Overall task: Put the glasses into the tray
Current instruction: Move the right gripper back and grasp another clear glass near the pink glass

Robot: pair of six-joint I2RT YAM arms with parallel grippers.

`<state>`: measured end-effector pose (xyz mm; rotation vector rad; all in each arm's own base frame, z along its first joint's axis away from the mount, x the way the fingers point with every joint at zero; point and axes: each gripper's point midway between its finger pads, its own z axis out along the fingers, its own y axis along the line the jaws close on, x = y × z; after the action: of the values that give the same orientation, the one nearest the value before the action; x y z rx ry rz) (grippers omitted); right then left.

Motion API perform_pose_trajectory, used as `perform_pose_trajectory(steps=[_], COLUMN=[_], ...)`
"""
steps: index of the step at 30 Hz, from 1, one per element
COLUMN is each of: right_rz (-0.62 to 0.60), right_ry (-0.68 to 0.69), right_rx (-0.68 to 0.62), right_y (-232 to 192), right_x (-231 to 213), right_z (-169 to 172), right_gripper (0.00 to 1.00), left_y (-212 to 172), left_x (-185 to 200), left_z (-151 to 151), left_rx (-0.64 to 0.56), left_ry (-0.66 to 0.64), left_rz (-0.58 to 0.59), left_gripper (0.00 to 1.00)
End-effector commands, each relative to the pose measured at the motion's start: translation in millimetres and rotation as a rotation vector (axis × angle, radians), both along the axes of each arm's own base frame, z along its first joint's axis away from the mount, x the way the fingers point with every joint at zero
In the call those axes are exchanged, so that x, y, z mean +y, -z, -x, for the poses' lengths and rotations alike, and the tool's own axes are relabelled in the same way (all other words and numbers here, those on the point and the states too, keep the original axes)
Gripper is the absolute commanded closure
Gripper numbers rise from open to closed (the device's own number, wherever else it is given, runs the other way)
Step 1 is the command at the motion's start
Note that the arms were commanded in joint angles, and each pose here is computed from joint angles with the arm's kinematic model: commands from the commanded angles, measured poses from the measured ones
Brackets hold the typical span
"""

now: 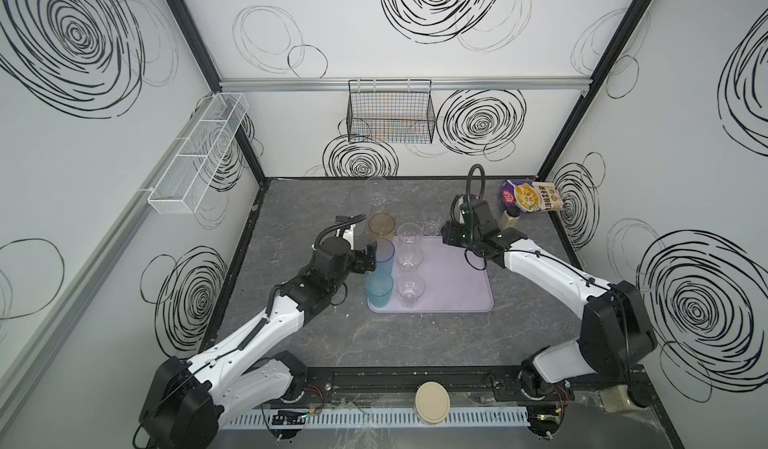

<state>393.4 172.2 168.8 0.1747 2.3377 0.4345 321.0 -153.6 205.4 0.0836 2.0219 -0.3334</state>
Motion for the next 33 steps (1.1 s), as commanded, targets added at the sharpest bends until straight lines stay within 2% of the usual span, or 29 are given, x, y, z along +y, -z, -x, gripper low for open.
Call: perform_pose_trajectory(steps=[1,10,16,25,33], right_rz=[0.013,0.088,0.099,0.078,0.079], right_ry=[0.019,0.108,0.125,0.092,0.084], right_rx=[-0.105,-0.065,0.071,0.107,0.102], right_y=[-14.0,8.8,42.9,70.4,71.2], right_x=[-2.6,-13.4,-20.6,-15.5,-18.4], right_z=[-27.6,-84.9,-109.8,-120.1,-124.4], right_gripper=[0.4,0.36,0.41,0.54,0.75], left_y=[-20.1,-7.4,-6.6,1.5,4.2], left_x=[2.2,10.1,12.6,6.5,4.3], left_z=[-5.0,-0.9,-2.9,-5.4,-9.0], left_rx=[-0.059,-0.048,-0.046,-0.02,-0.007], left_ry=[-0.011,-0.023,-0.033,-0.014,-0.011], left_rz=[0.019,-0.01,-0.01,0.004,0.018], left_gripper=[0.03,0.04,0.04,0.04,0.03])
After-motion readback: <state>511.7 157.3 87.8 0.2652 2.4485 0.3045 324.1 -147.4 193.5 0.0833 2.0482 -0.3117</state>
